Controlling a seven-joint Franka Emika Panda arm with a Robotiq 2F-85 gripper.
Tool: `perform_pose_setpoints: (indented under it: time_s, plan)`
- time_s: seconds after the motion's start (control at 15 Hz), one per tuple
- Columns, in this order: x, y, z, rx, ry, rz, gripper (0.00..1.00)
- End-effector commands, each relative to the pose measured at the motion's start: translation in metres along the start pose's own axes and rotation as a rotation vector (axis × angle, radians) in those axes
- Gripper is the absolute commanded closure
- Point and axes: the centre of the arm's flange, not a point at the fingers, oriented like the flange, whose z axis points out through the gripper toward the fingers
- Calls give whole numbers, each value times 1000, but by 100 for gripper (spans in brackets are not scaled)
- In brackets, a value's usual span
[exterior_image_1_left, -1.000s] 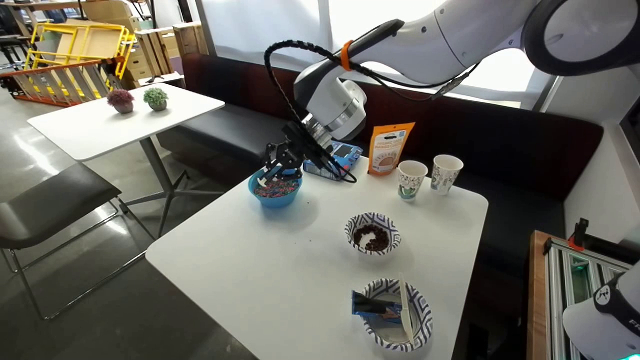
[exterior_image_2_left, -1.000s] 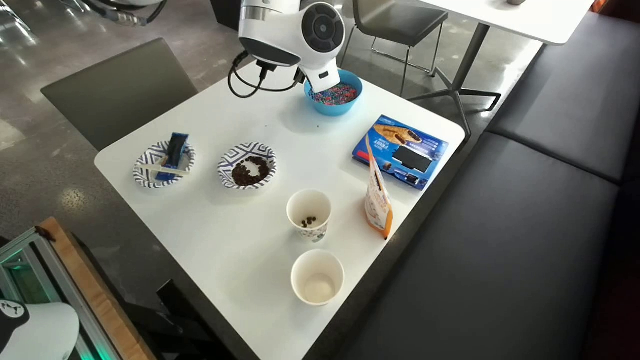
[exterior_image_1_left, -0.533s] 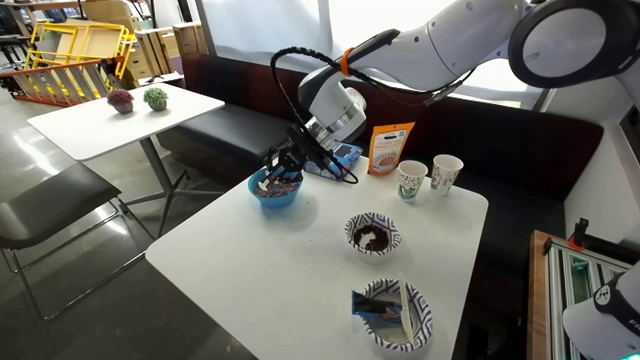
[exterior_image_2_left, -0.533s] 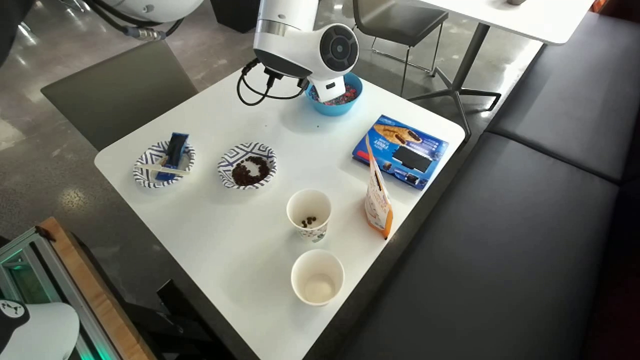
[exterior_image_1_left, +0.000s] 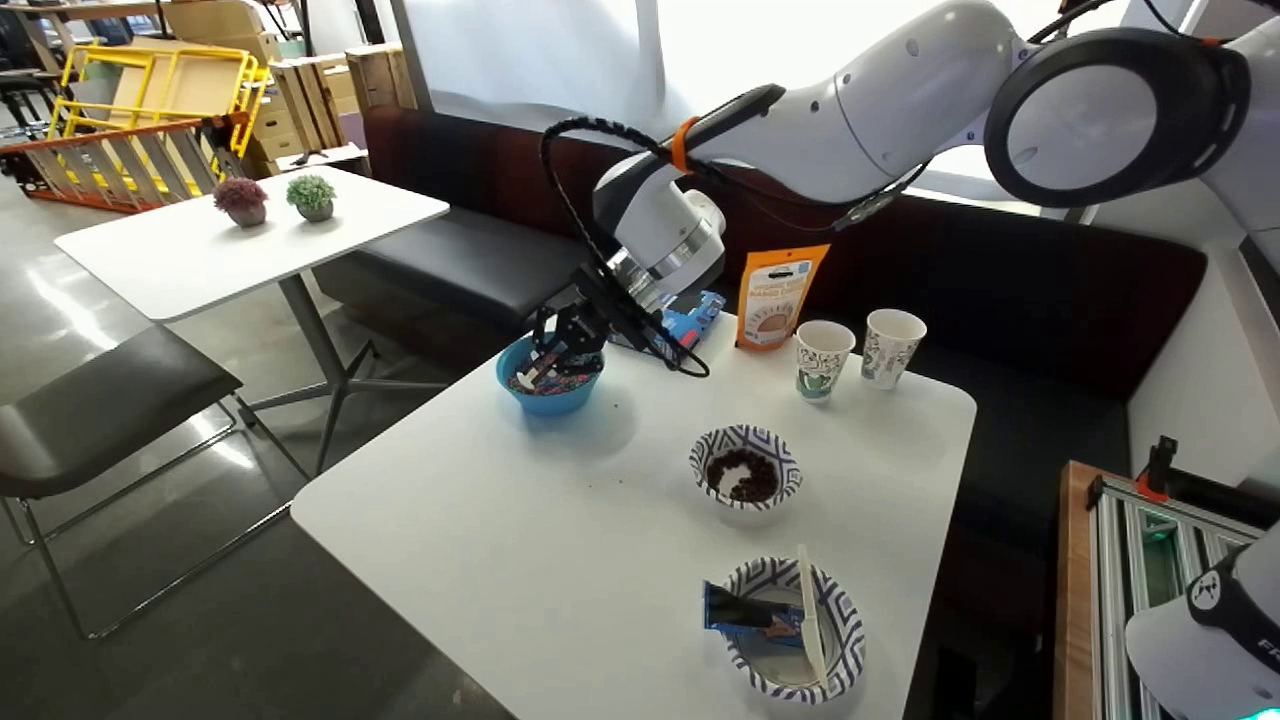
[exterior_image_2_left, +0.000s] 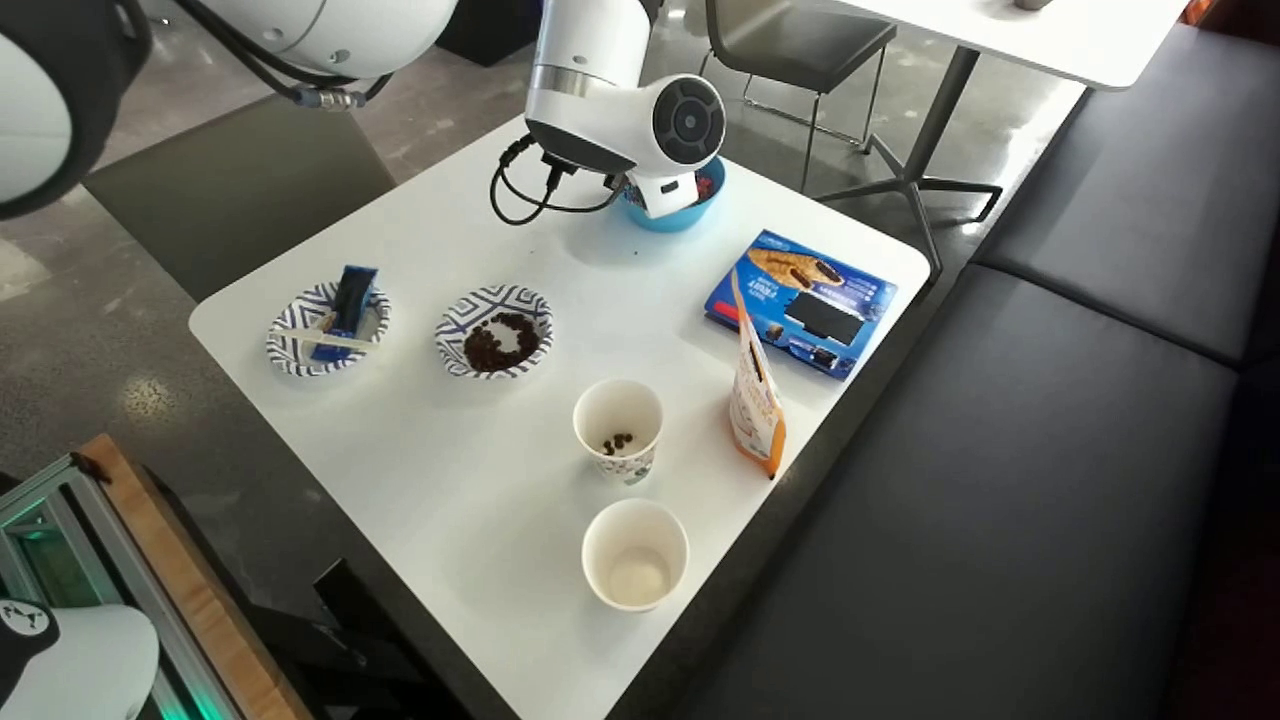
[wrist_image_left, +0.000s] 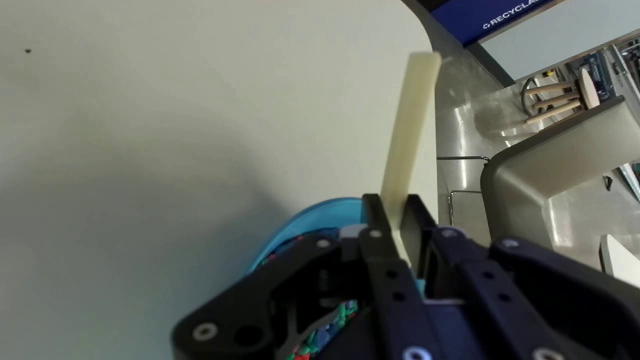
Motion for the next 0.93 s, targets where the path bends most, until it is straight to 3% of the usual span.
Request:
perform_pose_setpoints:
  time_s: [0.0, 0.87]
  plan:
    - [13, 0, 16, -3, -9, 3, 96]
    - [8, -5, 19, -83, 106, -14, 96]
